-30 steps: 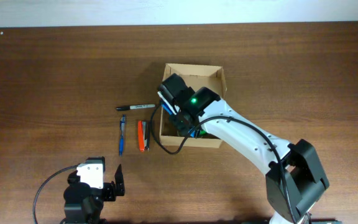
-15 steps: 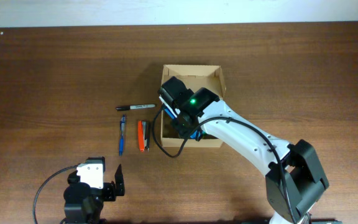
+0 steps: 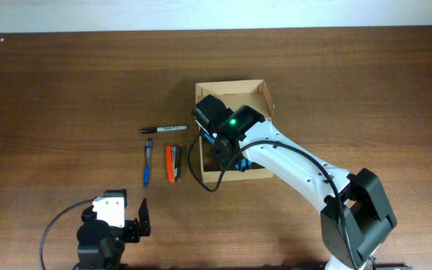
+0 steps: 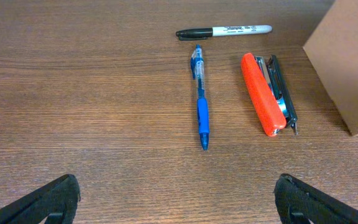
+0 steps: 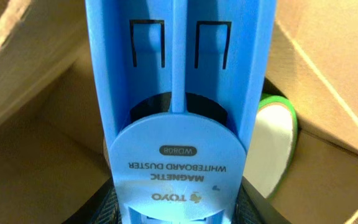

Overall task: Pack container
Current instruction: 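Lift the blue duster into the box and release it upright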

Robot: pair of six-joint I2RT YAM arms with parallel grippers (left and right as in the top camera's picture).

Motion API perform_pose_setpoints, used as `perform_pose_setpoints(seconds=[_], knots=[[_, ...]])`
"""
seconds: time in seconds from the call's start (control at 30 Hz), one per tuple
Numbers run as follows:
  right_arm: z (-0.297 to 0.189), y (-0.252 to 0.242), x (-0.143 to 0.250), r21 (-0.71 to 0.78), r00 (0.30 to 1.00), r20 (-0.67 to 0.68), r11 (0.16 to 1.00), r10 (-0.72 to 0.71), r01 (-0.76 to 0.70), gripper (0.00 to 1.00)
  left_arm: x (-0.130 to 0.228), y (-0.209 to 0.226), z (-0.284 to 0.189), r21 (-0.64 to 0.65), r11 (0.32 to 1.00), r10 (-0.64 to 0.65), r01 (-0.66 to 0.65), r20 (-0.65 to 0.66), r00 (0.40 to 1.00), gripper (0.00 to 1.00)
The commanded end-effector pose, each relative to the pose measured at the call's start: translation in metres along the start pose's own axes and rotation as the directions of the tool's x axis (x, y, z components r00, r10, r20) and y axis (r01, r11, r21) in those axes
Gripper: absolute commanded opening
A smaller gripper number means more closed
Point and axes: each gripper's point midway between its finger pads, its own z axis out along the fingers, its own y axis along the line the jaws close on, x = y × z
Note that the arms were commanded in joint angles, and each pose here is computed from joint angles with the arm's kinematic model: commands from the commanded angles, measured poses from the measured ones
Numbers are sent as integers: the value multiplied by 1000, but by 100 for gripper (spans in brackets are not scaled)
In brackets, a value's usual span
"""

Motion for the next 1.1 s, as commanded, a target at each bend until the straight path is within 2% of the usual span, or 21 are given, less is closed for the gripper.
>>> perform_pose_setpoints(seconds=[0.0,0.1,0.13,0.23,0.27,0.6,0.8,0.93,1.03,1.07], knots=[[-6,-11,-3,69,1000,13,998,6,-7,38,2,-3,1,14,1000,18,-18,0,1000,99],[-6,-11,-3,69,1000,13,998,6,-7,39,2,-3,1,14,1000,18,-18,0,1000,100],[-6,-11,-3,68,1000,13,998,6,-6,44,2,-3,1,14,1000,18,-18,0,1000,100],[-7,-9,-3,68,1000,13,998,2,-3,70,2,-3,1,14,1000,18,-18,1,1000,99],[-7,-9,-3,68,1000,13,998,1,-2,72,2,-3,1,14,1000,18,-18,0,1000,100],[-13,-11,-6,69,1000,20,998,0,-1,70,2,-3,1,14,1000,18,-18,0,1000,99],[-49,-18,-29,66,994,109,998,15,-23,72,2,-3,1,14,1000,18,-18,0,1000,100],[-85,8,-54,-92,966,229,986,-118,142,75,2,-3,1,14,1000,18,-18,0,1000,100],[-103,12,-60,-126,956,268,980,-117,155,75,2,-3,1,14,1000,18,-18,1,1000,99],[-108,11,-60,-124,954,278,980,-115,155,78,2,-3,1,14,1000,18,-18,0,1000,100]])
